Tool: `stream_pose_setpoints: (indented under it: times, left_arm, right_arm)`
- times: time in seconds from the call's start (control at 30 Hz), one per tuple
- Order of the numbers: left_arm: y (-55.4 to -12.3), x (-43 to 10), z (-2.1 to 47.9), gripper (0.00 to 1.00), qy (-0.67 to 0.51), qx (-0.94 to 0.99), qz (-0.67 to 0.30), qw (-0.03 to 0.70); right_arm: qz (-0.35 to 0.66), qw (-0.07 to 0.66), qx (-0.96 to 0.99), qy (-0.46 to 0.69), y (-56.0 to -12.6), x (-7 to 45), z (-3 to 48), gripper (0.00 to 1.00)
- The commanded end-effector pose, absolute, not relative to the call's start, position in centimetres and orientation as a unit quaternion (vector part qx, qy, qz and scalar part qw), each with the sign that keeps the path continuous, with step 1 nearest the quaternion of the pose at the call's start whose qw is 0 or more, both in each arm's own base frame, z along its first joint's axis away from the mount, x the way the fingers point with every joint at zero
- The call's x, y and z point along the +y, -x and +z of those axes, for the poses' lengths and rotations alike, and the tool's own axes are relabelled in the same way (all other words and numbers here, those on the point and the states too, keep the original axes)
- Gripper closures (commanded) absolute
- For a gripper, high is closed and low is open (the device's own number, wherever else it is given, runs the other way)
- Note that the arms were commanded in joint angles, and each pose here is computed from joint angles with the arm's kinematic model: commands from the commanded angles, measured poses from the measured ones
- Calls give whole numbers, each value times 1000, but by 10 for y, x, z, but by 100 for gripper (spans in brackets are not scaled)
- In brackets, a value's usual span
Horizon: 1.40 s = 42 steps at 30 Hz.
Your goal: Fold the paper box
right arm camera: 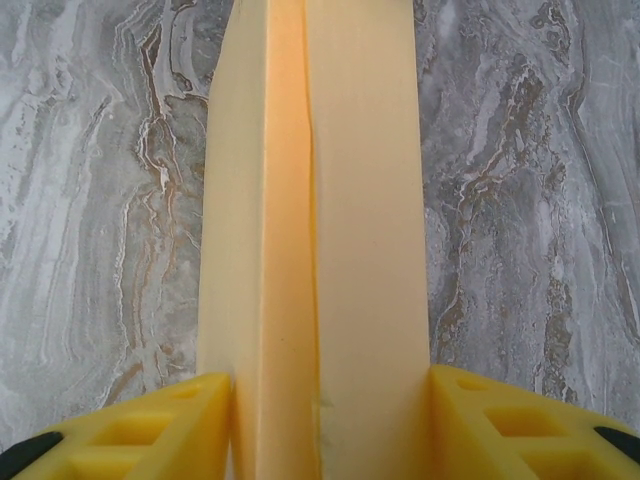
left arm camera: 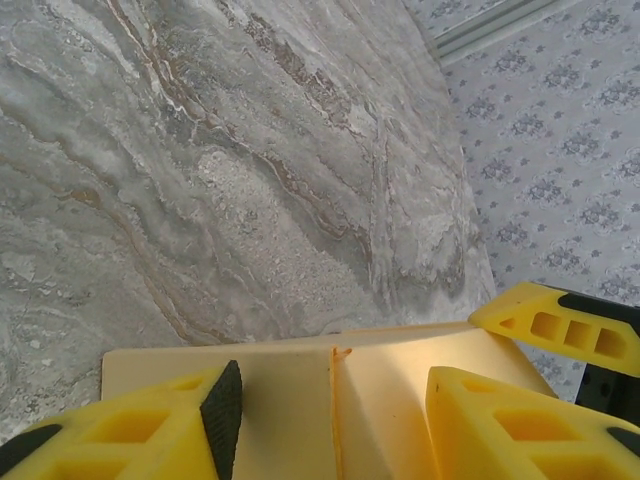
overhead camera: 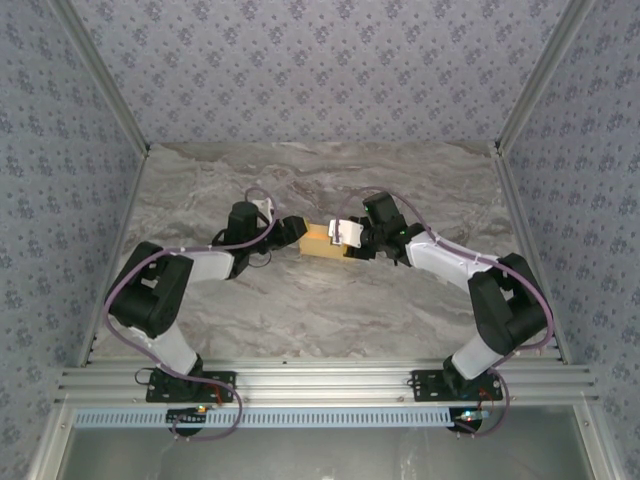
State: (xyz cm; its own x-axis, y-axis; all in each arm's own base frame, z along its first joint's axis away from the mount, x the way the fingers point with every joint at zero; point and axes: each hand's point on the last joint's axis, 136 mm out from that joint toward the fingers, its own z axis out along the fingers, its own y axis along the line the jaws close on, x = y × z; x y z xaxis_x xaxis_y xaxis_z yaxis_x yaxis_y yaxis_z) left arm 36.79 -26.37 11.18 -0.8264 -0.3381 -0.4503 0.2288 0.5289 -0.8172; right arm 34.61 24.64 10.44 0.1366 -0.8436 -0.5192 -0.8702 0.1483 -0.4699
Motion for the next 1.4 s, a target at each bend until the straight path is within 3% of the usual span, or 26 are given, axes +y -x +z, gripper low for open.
stream_pose_setpoints:
  times: [0.0,0.2,0.33,0.47,0.7,1.03,1.17,1.37]
  left_arm:
    - [-362,-259,81,49,42,833,-478,277]
    - [-363,-257,60,59,40,842,-460,279]
    - [-364,-252,54,59,44,850,-442,282]
    - [-364,-248,51,58,49,856,-429,285]
    - [-361,-251,47,56,40,865,-412,284]
    - [-360,-253,43,55,33,872,-400,281]
    - [-360,-253,43,55,33,873,-398,281]
    - [-359,-251,41,55,33,875,-393,281]
  right_arm:
    - [59,296,695,653,-321,234,62,48]
    - [109,337,710,609,-327,241,85,45]
    - [153,370,710,580,-326,246,106,35]
    - [233,402,708,531,-321,250,138,31]
    - [326,479,747,326,-340,230,183,30]
    - [302,500,768,263,-358,202,176,29]
    - [302,485,779,261,-372,200,150,33]
    - [299,428,805,282,-356,221,87,35]
